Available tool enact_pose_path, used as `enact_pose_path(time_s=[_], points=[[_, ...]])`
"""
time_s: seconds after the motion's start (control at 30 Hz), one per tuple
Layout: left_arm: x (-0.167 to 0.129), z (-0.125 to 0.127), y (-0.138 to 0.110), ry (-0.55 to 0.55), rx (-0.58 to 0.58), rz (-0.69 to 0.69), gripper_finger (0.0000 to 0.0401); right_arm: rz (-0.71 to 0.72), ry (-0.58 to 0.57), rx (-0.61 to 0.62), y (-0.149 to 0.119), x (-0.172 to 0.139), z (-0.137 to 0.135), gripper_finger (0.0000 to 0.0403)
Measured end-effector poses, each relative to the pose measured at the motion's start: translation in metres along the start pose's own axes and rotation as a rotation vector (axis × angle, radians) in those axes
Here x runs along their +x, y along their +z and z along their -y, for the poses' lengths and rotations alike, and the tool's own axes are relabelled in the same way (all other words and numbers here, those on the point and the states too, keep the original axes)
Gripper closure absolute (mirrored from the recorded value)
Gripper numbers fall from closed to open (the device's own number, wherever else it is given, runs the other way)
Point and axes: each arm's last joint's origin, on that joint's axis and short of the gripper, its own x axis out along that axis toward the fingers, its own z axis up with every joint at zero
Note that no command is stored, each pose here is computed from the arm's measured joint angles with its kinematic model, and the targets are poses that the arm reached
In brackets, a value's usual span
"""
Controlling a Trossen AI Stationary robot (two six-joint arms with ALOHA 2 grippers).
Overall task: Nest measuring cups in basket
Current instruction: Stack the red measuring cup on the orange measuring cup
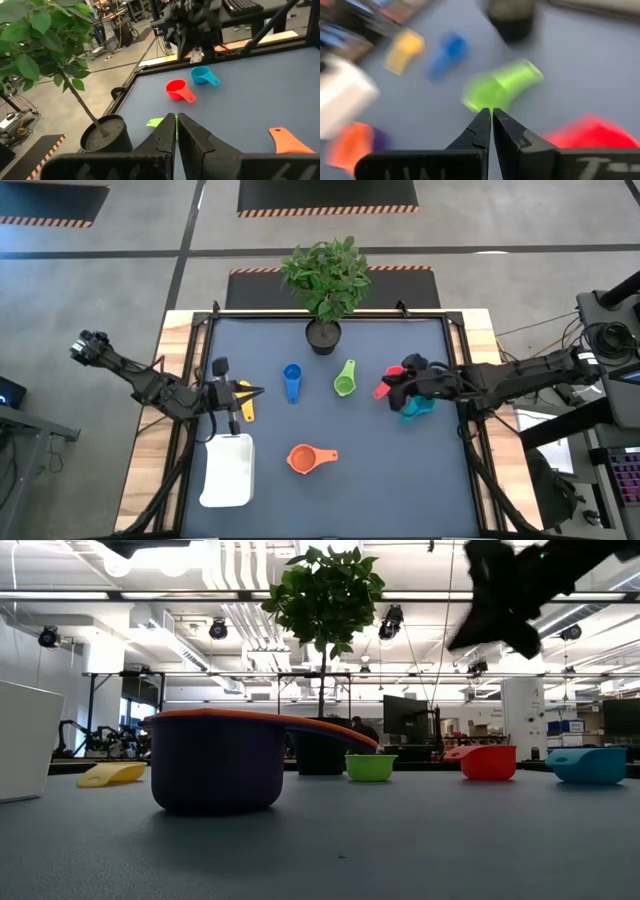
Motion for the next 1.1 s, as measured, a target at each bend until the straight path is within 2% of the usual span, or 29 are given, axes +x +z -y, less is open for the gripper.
enact_pose_path(time_s=[0.17,0.33,0.63,0.8,0.93,1.1], points=[[0.000,0.000,-0.001,-0.001,0.001,0.000,0.0401,-0.190,-0.297,0.107,0.011,0.001,0.000,0.0394],[0.001,0.001,-0.001,-0.002,0.008,-0.006,0.0401,-0.285,-0.473,0.132,0.024,0.011,0.001,0.0394],[0.001,0.002,-0.002,-0.003,0.012,-0.008,0.0401,-0.352,-0.570,0.173,0.047,0.045,0.012,0.0394],[0.001,0.002,-0.002,-0.003,0.010,-0.008,0.0401,-0.426,-0.605,0.219,0.048,0.064,0.022,0.0384],[0.001,0.002,-0.002,-0.003,0.009,-0.008,0.0401,-0.473,-0.595,0.255,0.048,0.081,0.024,0.0343],[0.001,0.002,-0.002,-0.003,0.009,-0.008,0.0401,-0.472,-0.600,0.268,0.048,0.098,0.024,0.0266]])
